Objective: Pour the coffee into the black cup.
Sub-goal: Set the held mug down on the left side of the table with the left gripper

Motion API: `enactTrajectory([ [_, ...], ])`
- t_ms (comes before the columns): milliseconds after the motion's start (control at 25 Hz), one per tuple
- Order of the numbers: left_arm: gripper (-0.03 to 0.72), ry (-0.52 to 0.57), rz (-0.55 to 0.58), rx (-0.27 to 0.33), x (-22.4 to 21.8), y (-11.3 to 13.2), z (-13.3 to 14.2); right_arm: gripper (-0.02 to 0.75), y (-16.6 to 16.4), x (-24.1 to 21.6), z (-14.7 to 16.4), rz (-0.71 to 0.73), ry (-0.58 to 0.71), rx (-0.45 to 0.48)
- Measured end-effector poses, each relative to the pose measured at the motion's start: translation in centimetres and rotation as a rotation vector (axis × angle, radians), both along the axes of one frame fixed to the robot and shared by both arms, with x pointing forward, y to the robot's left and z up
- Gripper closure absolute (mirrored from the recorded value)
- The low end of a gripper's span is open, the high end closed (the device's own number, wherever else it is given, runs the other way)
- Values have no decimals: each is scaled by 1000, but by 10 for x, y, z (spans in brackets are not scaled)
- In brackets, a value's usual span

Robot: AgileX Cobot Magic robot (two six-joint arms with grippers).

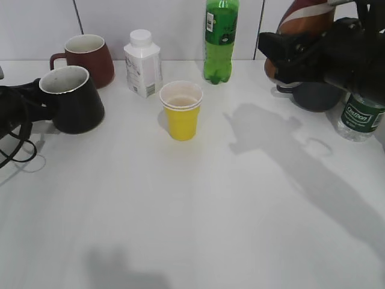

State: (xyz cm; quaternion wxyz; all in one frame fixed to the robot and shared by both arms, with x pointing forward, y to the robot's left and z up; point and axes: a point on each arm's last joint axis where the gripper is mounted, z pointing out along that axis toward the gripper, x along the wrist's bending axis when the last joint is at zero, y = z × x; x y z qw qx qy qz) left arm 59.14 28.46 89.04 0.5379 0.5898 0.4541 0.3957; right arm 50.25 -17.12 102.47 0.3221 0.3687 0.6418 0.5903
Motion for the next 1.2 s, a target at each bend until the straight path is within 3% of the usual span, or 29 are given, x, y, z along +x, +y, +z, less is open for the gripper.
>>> enactTrajectory([
  [440,620,-12,0,-6,0,0,-1,211,0,0,0,0,0,0],
  [800,441,8,11,-30,-13,0,-5,211,0,0,0,0,0,0],
  [1200,431,39,40,-40,-52,1,9,211,-1,0,0,-10,9,7],
])
